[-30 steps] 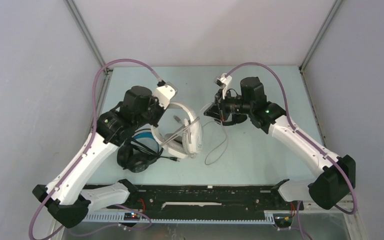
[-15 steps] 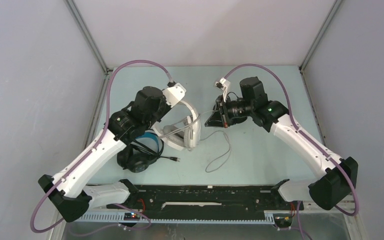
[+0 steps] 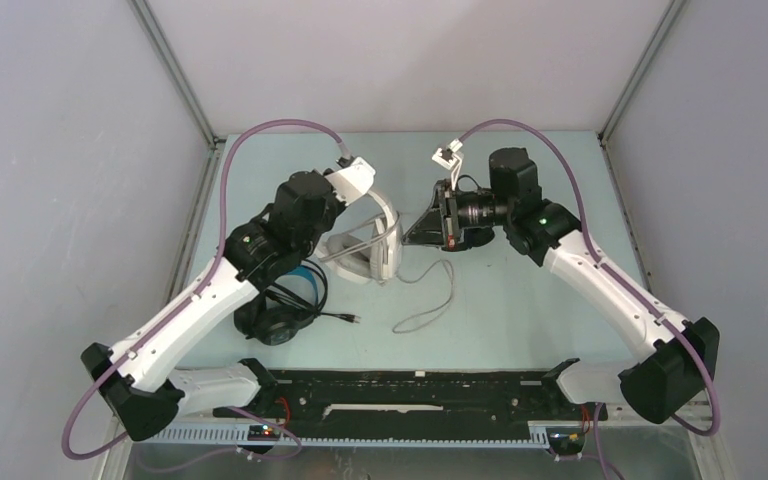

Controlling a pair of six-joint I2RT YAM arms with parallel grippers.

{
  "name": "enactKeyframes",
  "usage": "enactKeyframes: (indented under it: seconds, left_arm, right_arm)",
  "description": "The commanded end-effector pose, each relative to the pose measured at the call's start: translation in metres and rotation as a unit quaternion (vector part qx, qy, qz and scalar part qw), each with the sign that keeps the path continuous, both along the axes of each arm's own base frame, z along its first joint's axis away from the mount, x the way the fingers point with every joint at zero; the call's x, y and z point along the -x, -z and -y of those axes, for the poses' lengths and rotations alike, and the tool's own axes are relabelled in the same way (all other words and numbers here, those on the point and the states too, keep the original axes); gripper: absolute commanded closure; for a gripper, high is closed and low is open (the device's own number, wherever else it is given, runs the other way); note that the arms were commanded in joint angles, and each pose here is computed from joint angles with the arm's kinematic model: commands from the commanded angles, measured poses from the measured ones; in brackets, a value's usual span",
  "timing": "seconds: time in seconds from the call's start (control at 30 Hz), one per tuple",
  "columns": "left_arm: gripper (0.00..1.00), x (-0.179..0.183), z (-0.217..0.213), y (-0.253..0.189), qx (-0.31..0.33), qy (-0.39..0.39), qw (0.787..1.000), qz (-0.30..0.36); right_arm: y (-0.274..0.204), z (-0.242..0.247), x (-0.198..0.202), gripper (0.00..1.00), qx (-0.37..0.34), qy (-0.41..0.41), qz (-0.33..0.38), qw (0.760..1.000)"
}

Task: Wrap the headphones
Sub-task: Wrap the headphones cable around the headphones.

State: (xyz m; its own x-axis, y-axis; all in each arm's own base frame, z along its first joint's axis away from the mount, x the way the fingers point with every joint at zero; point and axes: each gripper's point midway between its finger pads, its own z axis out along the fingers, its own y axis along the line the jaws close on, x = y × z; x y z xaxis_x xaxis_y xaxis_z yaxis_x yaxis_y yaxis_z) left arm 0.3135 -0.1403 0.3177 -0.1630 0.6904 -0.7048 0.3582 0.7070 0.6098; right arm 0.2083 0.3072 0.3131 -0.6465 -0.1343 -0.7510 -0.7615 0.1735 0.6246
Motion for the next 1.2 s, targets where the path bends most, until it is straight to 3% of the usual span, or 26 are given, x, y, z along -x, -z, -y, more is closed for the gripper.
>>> enactKeyframes:
  seconds: [0.0,0.2,0.33,0.53,0.93,1.17]
  left_arm:
    - [1.0,-0.011,-0.024,-0.004,-0.018,-0.086,0.996,0.025]
    - [1.0,-0.018,-0.021,-0.01,0.05,-0.143,0.988,0.024]
    - [1.0,-0.022,-0.018,-0.012,0.121,-0.187,0.975,0.026]
    - [1.0,-0.025,-0.027,-0.015,0.16,-0.262,0.951,0.041]
    - [1.0,-0.027,0.0,-0.033,0.309,-0.25,0.917,0.017]
    - [1.0,-0.024,0.014,-0.044,0.392,-0.227,0.892,-0.007]
  right_arm:
    - [-0.052,-0.011,0.023,0.94,-0.082,-0.05,0.035,0.995]
    - [-0.059,-0.029,0.021,0.91,-0.1,-0.039,0.043,0.993]
    - [-0.057,-0.04,0.019,0.91,-0.1,-0.028,0.053,0.993]
    - [-0.048,-0.054,0.018,0.9,-0.087,-0.009,0.075,0.993]
    - [-0.034,-0.069,0.017,0.89,-0.054,0.048,0.142,0.987]
    - [-0.029,-0.063,0.008,0.89,-0.055,0.132,0.226,0.964]
